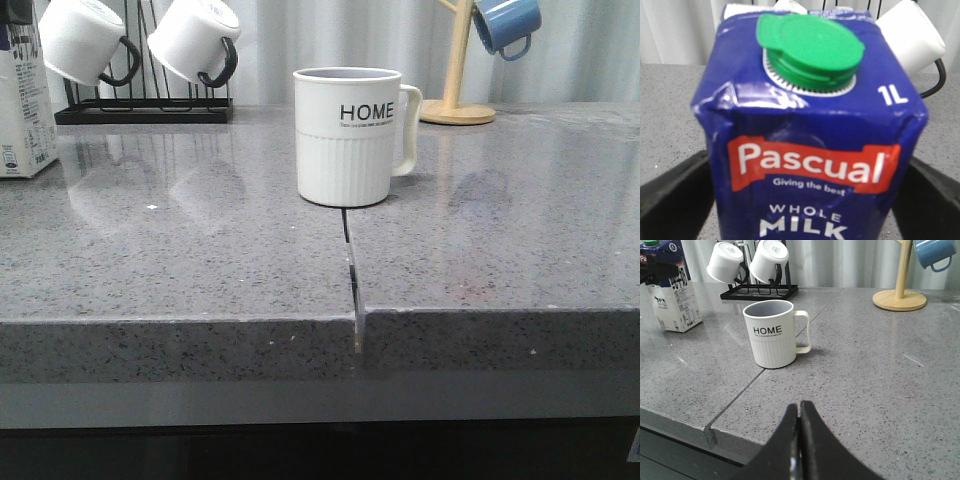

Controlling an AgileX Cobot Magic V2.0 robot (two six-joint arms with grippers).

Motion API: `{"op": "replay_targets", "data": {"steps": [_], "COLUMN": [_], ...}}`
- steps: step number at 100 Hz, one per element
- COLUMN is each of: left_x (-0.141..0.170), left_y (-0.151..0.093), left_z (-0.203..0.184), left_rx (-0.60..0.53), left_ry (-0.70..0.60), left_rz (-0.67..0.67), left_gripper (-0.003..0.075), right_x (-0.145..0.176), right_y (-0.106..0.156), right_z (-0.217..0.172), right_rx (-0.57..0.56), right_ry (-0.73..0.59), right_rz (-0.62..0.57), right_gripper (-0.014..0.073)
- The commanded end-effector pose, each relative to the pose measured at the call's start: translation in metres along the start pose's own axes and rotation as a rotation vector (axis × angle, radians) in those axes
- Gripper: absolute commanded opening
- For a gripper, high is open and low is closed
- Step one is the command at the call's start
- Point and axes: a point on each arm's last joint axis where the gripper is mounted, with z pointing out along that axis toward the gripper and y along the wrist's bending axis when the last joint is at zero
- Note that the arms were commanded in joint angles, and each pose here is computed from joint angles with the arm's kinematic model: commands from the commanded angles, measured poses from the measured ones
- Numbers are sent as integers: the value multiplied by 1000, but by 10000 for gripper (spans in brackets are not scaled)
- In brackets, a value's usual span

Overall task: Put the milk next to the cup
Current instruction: 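Lift the milk carton and carry it beside the white mug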

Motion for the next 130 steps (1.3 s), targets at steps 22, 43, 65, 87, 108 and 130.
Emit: {"op": "replay_targets", "data": {"steps": [22, 43, 65, 87, 108, 130], "left_x": [-29, -48, -63, -59, -52, -32], "left_y": [-3, -12, -35, -67, -95, -126], "left_z": [-8, -29, -55, -62, -63, -55], "left_rx": [9, 35, 115, 225, 311, 385], "left_ry": [-152, -200, -240, -213, -206, -160], "left_rz": [-14, -51, -76, -91, -100, -106], "left_gripper": [158, 158, 157, 155, 155, 155], "right_x": [-14, -14, -14, -14, -14, -14], "right_y": [1, 1, 1, 1, 1, 1], "right_z": [-2, -2, -2, -2, -2, -2], "right_rx": [-6, -6, -6, -6, -6, -6], "right_ry": [-88, -88, -88, -88, -88, -88], "right_rz": [-7, -7, -7, -7, -7, -7], "right_gripper": [-69, -69, -69, -69, -69, -69]}}
